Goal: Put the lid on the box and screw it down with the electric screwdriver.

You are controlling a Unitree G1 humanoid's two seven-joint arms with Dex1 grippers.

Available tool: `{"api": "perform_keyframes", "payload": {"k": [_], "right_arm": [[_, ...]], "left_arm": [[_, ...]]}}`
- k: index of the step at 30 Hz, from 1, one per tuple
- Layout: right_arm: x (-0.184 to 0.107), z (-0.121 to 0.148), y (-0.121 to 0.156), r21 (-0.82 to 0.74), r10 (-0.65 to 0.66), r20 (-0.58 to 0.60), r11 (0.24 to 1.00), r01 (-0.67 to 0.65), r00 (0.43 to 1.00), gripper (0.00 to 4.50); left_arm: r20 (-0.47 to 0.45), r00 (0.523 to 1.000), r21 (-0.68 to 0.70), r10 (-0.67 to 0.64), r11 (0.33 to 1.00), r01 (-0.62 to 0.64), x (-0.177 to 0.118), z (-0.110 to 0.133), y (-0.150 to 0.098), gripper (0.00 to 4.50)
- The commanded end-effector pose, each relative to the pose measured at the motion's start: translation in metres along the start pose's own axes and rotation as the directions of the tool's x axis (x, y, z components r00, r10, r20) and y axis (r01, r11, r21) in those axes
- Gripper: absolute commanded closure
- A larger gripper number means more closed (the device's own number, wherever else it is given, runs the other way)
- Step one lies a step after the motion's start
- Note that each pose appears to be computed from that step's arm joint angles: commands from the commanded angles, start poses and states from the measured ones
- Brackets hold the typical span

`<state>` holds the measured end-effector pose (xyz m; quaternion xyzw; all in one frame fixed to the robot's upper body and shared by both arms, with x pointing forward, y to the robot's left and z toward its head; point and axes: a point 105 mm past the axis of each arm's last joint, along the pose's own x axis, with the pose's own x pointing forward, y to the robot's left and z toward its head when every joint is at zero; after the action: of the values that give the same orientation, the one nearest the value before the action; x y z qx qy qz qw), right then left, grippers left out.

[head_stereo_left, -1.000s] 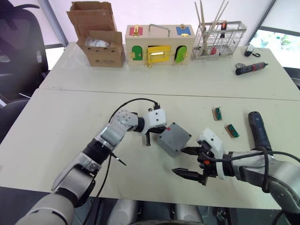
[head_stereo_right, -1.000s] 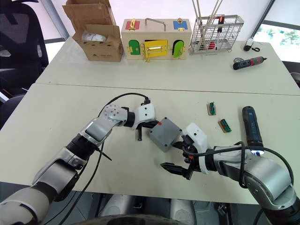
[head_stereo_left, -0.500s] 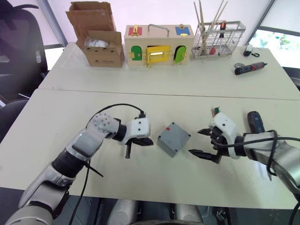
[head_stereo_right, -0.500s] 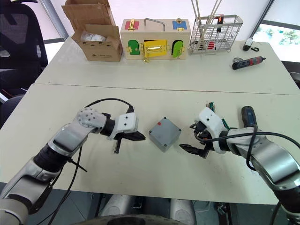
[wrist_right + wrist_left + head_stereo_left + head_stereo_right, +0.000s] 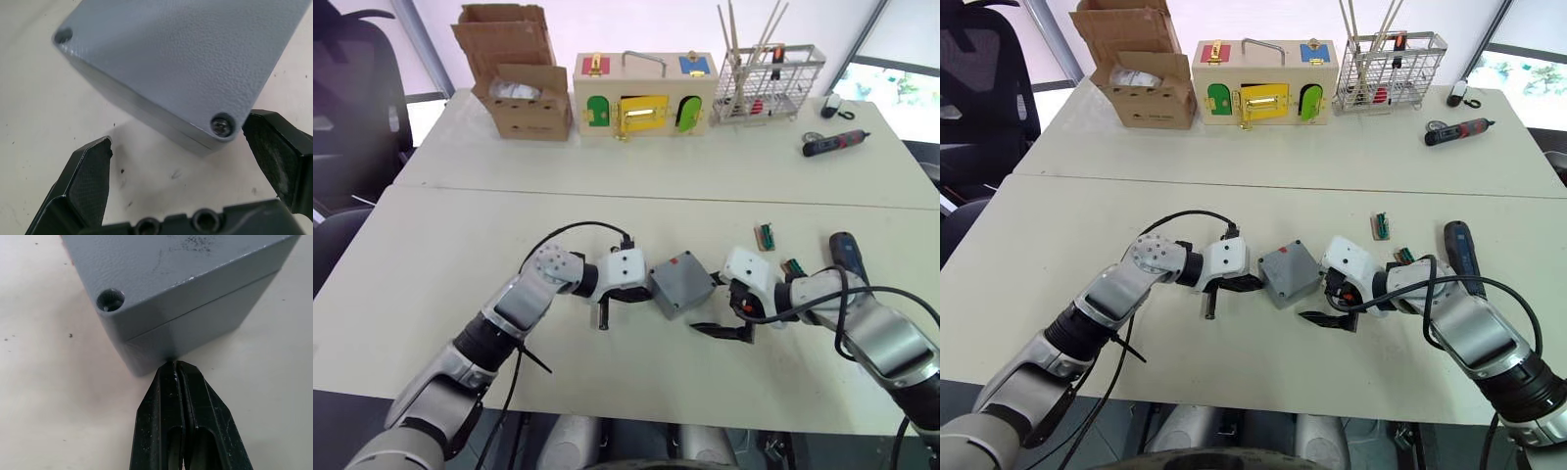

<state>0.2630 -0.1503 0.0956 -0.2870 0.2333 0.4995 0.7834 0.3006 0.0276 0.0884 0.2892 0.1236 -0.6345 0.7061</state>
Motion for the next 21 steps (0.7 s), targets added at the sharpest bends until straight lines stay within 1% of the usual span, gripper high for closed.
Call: {"api": "perform_keyframes", "payload": {"k": [1, 6, 9, 11, 14, 18, 19, 21], "right_arm": [[-0.002, 0.013, 0.008, -0.002, -0.014, 0.052, 1.0, 0.014, 0.999, 0.02], [-0.004, 0.013, 0.011, 0.028, -0.037, 0.05, 0.999, 0.035, 0.998, 0.02], [-0.006, 0.013, 0.011, 0.036, -0.053, 0.041, 0.998, 0.051, 0.998, 0.02], [-0.012, 0.01, 0.006, 0.036, -0.086, 0.023, 0.996, 0.085, 0.996, 0.02], [-0.033, 0.005, -0.007, 0.057, -0.163, -0.007, 0.985, 0.163, 0.987, 0.02], [-0.067, 0.003, -0.022, 0.124, -0.262, -0.026, 0.957, 0.263, 0.965, 0.02], [-0.079, 0.003, -0.032, 0.172, -0.32, -0.008, 0.933, 0.316, 0.947, 0.02], [-0.094, 0.004, -0.044, 0.246, -0.4, 0.029, 0.891, 0.381, 0.916, 0.02]], "left_arm": [[0.041, 0.995, 0.057, 0.092, 0.994, -0.094, 0.001, 0.014, 0.02, 4.5], [0.05, 0.989, 0.062, 0.136, 0.988, -0.139, 0.003, 0.016, 0.029, 4.5], [0.058, 0.993, 0.054, 0.101, 0.993, -0.105, 0.003, 0.016, 0.024, 4.5], [0.057, 0.995, 0.056, 0.079, 0.995, -0.082, 0.0, 0.017, 0.019, 4.5], [0.048, 0.997, 0.057, 0.055, 0.997, -0.058, -0.011, 0.016, 0.014, 4.5], [0.074, 0.994, 0.02, 0.084, 0.996, -0.086, -0.03, 0.022, 0.018, 4.5], [0.121, 0.986, -0.014, 0.116, 0.993, -0.115, -0.039, 0.031, 0.023, 4.5], [0.202, 0.967, -0.069, 0.154, 0.987, -0.143, -0.052, 0.046, 0.031, 4.5]]}}
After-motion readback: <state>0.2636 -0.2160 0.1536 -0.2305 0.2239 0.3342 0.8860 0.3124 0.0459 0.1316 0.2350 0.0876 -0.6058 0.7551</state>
